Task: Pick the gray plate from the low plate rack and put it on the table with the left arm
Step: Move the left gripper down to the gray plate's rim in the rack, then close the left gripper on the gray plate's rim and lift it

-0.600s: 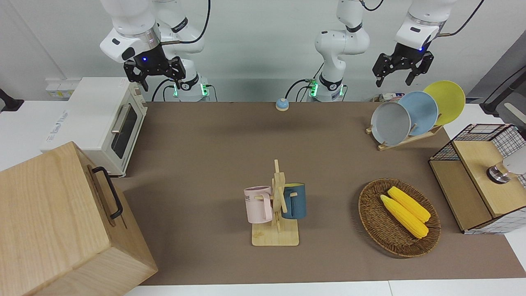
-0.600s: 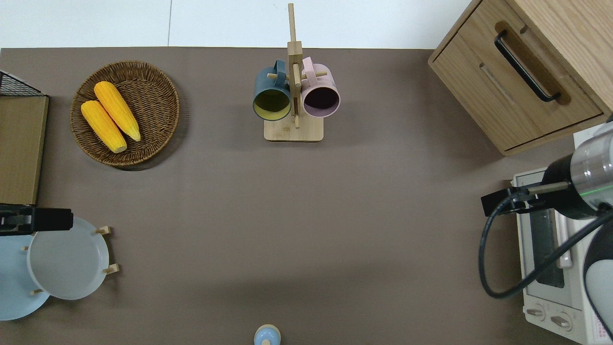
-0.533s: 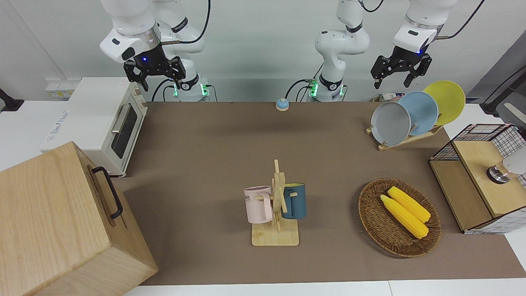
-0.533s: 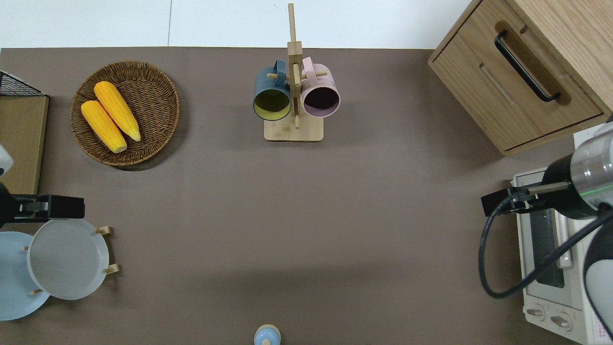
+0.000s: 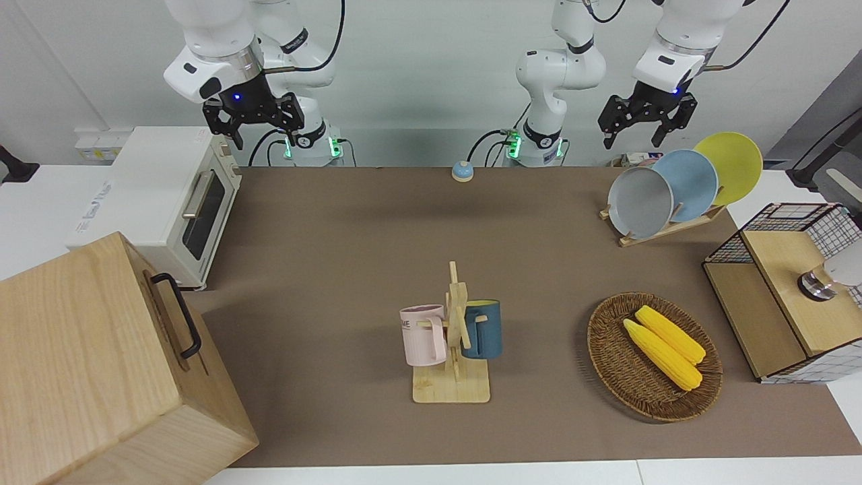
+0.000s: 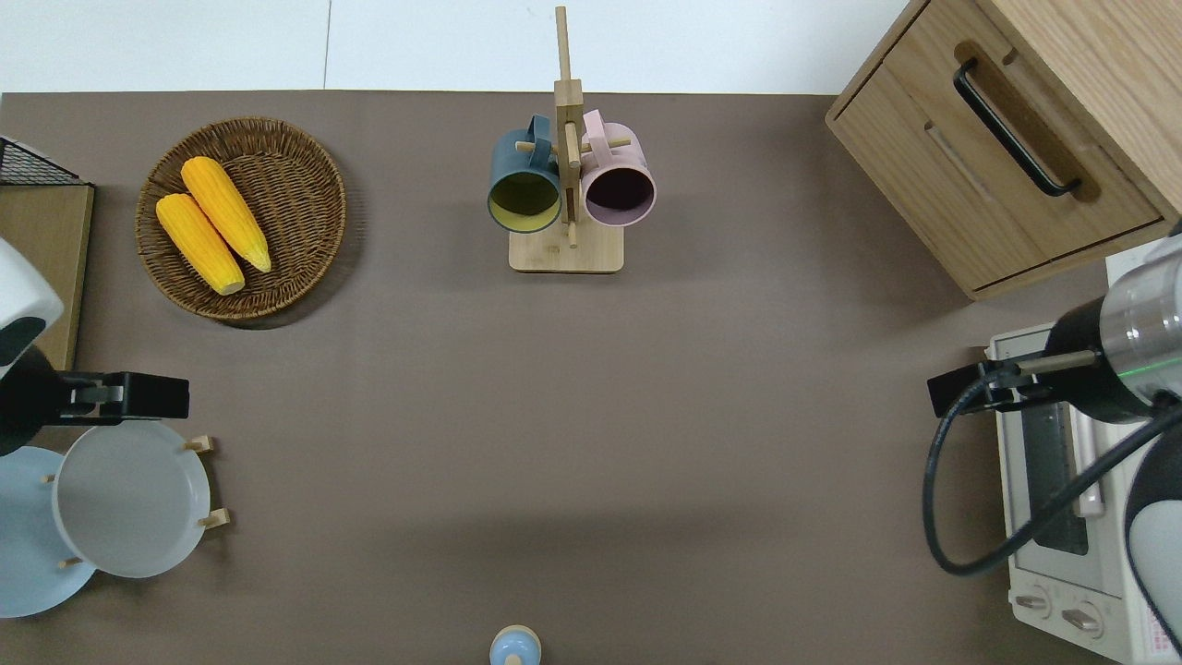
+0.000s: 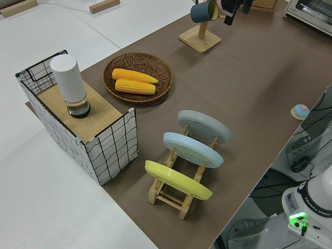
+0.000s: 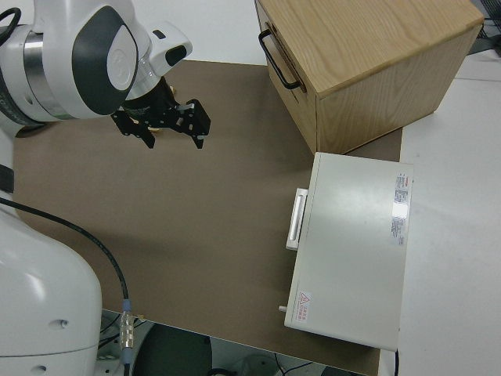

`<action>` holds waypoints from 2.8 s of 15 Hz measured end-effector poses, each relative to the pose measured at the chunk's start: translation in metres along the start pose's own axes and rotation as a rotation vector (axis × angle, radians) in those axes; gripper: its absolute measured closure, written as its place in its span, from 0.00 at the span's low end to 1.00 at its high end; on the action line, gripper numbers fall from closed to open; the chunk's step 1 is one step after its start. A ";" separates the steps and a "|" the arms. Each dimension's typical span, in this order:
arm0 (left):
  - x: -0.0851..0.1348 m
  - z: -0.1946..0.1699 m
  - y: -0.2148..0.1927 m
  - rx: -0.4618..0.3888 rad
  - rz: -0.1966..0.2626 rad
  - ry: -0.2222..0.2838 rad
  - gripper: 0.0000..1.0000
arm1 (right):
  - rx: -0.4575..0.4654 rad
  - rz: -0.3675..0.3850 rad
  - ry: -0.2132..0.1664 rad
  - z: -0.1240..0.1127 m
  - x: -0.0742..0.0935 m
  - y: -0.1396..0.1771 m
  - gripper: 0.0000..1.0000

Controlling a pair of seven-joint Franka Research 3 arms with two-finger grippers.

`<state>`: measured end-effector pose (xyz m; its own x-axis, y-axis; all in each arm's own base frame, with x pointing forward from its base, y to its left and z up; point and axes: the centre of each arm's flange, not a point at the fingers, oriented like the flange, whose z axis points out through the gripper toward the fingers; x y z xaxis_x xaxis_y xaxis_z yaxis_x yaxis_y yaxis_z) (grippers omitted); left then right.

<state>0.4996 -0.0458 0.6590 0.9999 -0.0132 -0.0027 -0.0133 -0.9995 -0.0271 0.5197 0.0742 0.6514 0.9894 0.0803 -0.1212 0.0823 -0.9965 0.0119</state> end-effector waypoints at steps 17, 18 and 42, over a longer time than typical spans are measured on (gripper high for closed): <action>-0.009 0.120 -0.083 0.346 0.044 -0.073 0.00 | 0.000 0.000 0.000 0.000 0.000 0.000 0.01; -0.011 0.131 -0.090 0.345 0.043 -0.074 0.00 | 0.000 0.000 0.000 0.000 0.000 0.000 0.01; -0.045 0.184 -0.139 0.236 -0.066 -0.209 0.89 | 0.000 0.000 0.000 0.000 0.000 0.000 0.01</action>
<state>0.4559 0.0986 0.4788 0.9768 0.0813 -0.1982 0.0265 -0.9639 -0.2648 0.5197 0.0742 0.6514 0.9894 0.0803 -0.1212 0.0823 -0.9965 0.0119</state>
